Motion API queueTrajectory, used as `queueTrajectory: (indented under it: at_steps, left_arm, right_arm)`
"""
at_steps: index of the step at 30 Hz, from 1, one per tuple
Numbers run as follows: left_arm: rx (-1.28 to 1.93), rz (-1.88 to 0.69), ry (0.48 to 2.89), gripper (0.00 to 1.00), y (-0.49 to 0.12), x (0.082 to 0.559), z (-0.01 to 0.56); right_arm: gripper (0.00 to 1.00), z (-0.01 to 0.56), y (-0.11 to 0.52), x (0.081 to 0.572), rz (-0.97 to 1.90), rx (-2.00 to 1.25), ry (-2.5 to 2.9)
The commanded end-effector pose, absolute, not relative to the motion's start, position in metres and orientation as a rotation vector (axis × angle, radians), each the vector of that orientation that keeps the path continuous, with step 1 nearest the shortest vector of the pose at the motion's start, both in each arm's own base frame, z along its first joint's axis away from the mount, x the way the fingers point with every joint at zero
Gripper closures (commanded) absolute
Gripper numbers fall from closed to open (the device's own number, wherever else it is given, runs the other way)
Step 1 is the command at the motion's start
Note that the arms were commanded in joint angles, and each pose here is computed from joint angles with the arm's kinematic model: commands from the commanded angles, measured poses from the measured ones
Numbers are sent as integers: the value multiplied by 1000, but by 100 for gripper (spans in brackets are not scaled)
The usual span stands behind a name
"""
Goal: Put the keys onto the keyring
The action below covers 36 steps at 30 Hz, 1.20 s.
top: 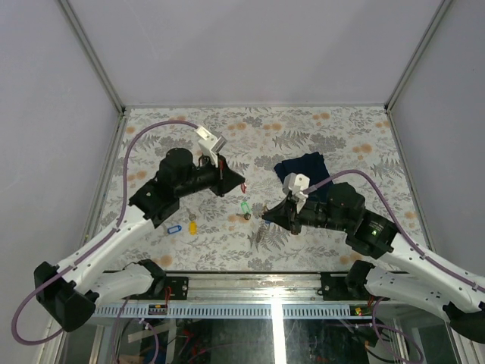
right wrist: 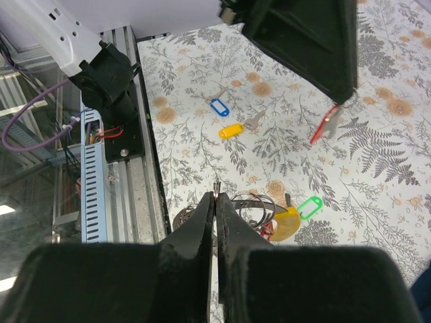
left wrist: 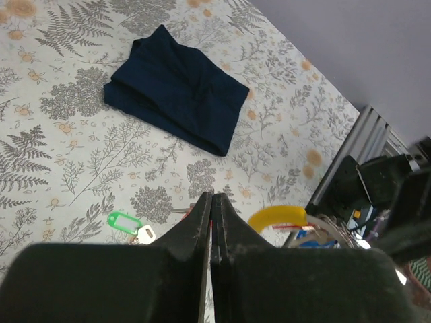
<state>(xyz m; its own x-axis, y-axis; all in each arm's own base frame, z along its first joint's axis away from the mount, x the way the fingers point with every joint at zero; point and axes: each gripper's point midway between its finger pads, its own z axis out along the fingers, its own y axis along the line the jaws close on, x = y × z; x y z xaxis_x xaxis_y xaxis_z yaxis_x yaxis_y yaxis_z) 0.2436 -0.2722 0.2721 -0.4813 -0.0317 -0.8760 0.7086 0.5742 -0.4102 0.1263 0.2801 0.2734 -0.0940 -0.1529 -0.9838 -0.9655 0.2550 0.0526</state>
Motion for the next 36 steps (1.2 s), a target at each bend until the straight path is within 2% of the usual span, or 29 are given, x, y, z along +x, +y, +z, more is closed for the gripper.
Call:
queueTrajectory:
  at_steps: [1, 4, 18, 25, 36]
  left_arm:
    - [690, -1008, 1724, 100, -266, 220, 309]
    - [720, -1034, 1592, 100, -265, 210, 335]
    - [1057, -1181, 891, 100, -265, 123, 432]
    - [1153, -1225, 763, 100, -259, 94, 460]
    - [1332, -1237, 594, 100, -253, 56, 466]
  right_arm:
    - [100, 314, 287, 128, 1035, -1033, 1434]
    - [100, 318, 289, 132, 1050, -985, 1437]
    - [100, 413, 295, 74, 1369, -1030, 952]
    - [100, 444, 288, 50, 1473, -1061, 825]
    - [100, 463, 285, 31, 1538, -1113, 633]
